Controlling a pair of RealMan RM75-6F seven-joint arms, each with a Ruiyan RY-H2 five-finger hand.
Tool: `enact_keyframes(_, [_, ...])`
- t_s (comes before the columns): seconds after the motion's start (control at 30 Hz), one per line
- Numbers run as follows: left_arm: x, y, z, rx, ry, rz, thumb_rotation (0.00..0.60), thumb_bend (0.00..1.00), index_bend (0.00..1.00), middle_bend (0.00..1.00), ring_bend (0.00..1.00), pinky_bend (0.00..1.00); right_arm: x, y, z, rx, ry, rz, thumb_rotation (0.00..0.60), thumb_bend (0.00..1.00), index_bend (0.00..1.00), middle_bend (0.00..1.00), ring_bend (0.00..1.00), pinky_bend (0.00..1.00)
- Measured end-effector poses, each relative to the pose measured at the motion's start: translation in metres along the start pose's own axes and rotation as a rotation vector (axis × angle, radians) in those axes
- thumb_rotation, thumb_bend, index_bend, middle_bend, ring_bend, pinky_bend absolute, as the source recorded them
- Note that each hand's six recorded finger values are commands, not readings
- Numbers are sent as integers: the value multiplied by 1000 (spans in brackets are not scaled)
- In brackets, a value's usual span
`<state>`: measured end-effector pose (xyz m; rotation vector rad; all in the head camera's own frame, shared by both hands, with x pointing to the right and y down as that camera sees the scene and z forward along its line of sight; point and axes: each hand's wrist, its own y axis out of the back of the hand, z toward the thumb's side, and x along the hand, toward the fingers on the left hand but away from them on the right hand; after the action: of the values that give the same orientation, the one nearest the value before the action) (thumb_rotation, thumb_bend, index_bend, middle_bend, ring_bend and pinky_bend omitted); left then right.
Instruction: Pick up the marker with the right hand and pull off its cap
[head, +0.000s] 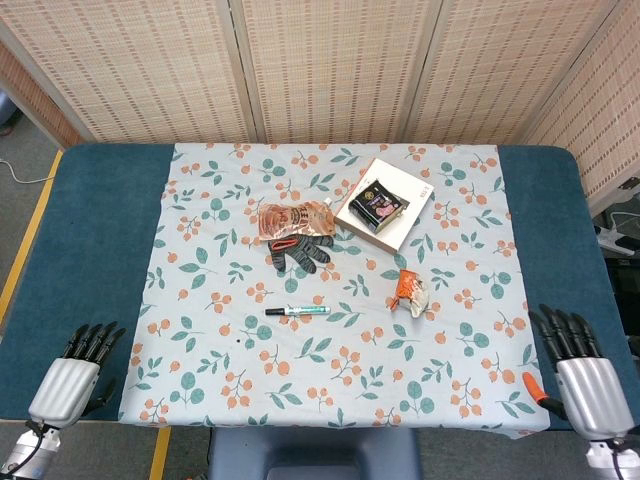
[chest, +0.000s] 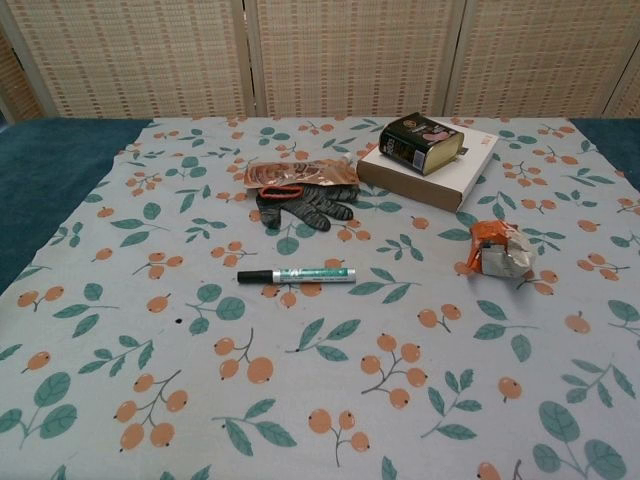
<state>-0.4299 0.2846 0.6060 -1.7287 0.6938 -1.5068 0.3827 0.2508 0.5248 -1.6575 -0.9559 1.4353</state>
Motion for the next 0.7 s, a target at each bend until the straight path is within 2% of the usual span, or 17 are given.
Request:
enact_keyframes(0.13, [2,3,2,4,-13,24,600,427,0,0,0,18,-31,-23,38,30,80,24,600,214,110,110,0,0])
enact_keyframes(0.3, [3,9,4,2,-33,72,600,427,0,0,0,18,-72,-60,114,53,210,64,600,214,217,192,0,0])
enact_keyframes(0.4, [3,10,4,-5,-33,73,600,427,0,0,0,18,-94,-80,164,41,271,77,600,215,283,233,0,0])
enact_keyframes(0.57, [5,10,0,-12,-19,67,600,427,0,0,0,17,-126,-112,238,63,343,106,600,221,310,243,0,0])
enact_keyframes(0.7, [7,10,-5,-19,0,58,600,427,0,0,0,18,-144,-128,263,118,357,117,600,222,316,245,0,0])
